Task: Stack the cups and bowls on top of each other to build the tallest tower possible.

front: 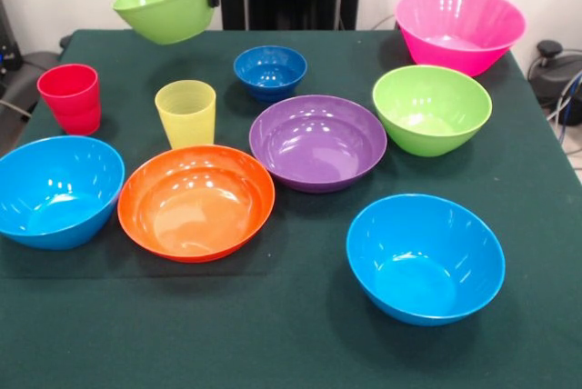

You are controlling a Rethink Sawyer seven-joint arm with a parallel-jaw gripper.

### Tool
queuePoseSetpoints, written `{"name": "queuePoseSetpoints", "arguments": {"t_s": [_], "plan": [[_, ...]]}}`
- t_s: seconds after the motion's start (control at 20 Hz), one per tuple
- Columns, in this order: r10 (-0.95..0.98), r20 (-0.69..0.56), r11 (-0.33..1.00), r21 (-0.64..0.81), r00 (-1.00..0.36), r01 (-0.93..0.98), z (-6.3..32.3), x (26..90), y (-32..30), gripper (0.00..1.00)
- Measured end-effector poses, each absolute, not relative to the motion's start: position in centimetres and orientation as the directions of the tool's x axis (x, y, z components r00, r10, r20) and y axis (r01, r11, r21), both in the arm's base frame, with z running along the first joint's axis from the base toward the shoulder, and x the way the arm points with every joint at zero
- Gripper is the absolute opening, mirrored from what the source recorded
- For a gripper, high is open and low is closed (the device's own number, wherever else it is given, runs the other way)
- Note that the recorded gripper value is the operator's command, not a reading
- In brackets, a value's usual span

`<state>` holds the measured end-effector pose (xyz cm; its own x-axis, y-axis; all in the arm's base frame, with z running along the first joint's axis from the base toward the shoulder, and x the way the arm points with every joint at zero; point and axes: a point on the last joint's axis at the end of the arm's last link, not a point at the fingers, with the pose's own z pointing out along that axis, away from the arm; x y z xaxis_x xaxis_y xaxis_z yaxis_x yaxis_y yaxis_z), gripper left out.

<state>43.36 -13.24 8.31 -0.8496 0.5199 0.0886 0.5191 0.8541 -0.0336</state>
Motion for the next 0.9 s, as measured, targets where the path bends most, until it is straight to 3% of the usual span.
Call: {"name": "queuePoseSetpoints", "arguments": {"t_s": [0.9], "plan": [[0.491, 0.080, 0.871, -0.008, -0.868, 0.492, 10.1, 43.3, -17.2, 0.00]]}}
